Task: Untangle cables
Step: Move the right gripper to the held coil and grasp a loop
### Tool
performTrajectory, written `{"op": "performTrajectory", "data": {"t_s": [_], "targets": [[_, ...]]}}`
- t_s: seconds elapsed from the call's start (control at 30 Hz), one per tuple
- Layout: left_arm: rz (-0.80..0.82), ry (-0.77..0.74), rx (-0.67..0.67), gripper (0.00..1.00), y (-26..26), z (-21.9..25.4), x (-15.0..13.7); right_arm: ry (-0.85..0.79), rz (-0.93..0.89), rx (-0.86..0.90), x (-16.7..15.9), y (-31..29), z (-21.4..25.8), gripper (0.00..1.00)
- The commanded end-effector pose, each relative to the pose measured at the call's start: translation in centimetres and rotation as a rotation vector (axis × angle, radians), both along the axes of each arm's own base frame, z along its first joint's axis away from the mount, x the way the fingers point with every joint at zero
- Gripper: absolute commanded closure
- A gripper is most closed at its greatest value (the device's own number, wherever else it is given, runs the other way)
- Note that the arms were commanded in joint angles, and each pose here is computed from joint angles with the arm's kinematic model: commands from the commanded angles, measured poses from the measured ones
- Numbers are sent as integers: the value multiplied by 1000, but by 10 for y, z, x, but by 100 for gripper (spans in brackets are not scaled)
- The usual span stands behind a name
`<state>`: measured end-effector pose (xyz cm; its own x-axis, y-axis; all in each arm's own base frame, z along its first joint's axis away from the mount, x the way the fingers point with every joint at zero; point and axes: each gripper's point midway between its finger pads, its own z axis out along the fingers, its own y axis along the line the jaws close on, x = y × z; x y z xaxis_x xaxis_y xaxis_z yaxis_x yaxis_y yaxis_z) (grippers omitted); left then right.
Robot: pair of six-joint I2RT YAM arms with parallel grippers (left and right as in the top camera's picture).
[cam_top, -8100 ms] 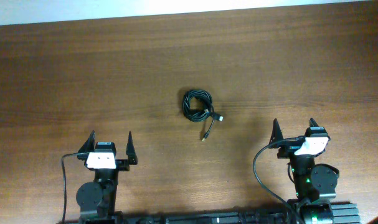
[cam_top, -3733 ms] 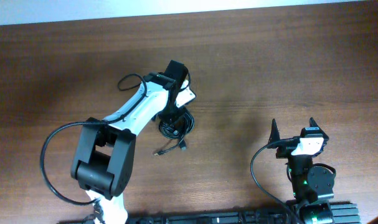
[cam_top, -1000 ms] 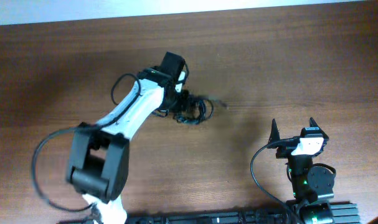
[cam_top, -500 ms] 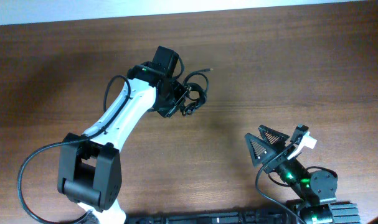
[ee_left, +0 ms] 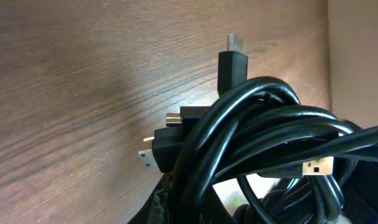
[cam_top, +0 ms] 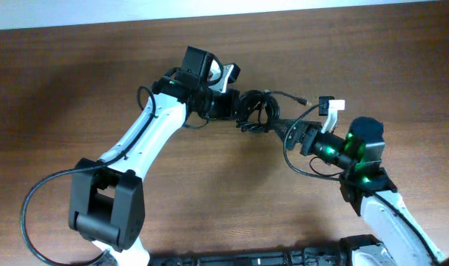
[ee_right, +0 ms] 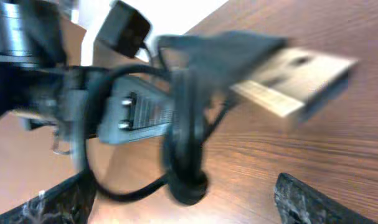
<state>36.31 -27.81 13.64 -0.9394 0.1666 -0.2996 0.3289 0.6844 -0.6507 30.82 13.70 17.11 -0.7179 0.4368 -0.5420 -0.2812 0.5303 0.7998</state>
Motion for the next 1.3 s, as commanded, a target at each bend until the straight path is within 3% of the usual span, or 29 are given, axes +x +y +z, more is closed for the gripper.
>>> {"op": "performTrajectory", "data": {"t_s": [0.0, 0.1, 0.17, 0.2, 0.27, 0.3, 0.4, 0.47, 0.5, 0.53, 0.6, 0.63, 0.7, 0.77, 0.87, 0.93, 1.07, 1.23, 1.27], "targets": [[-84, -84, -48, 100, -12, 22, -5, 3, -18, -23, 9, -1, -6, 24], [10, -17, -80, 100, -14, 29, -1, -44, 41, 0, 5, 7, 5, 36], [-54, -13, -179, 100, -29, 45, -8, -46, 18, -23, 7, 13, 3, 50], [-100, -15, -244, 100, -37, 56, -14, -47, 15, -29, 7, 15, 2, 58], [-146, -48, -259, 100, -37, 61, -18, -49, 0, -37, 9, 15, 1, 91], [-181, -76, -277, 100, -38, 67, -22, -49, -21, -44, 11, 12, 0, 96], [-354, -273, -361, 100, -29, 110, -43, -48, -92, -57, 21, -5, -1, 96], [-403, -386, -303, 96, -19, 120, -53, -47, -87, -50, 20, -7, 0, 96], [-335, -408, -174, 77, -6, 109, -42, -47, -52, -37, 16, -2, 1, 96], [-288, -435, -91, 67, 5, 105, -33, -45, 5, -17, 9, 5, 3, 96], [-203, -533, -4, 39, 27, 122, -18, -18, 114, 22, -7, 18, 4, 96], [-202, -642, 59, 38, 44, 137, -15, 3, 166, 42, -16, 23, 3, 96], [-252, -722, 86, 46, 48, 145, -19, -29, 322, 78, -38, 37, 11, 96], [-318, -685, 119, 46, 51, 130, -30, -124, 504, 98, -64, 47, 22, 96], [-401, -617, 57, 39, 46, 123, -54, -304, 668, 123, -85, 52, 49, 96], [-431, -601, 40, 40, 44, 120, -59, -314, 669, 121, -85, 52, 50, 95], [-553, -585, -35, 53, 36, 112, -77, -318, 664, 118, -84, 52, 50, 95], [-542, -599, -45, 47, 40, 115, -73, -303, 570, 88, -67, 50, 44, 95], [-507, -620, -37, 41, 49, 117, -61, -291, 569, 90, -66, 50, 42, 95]]}}
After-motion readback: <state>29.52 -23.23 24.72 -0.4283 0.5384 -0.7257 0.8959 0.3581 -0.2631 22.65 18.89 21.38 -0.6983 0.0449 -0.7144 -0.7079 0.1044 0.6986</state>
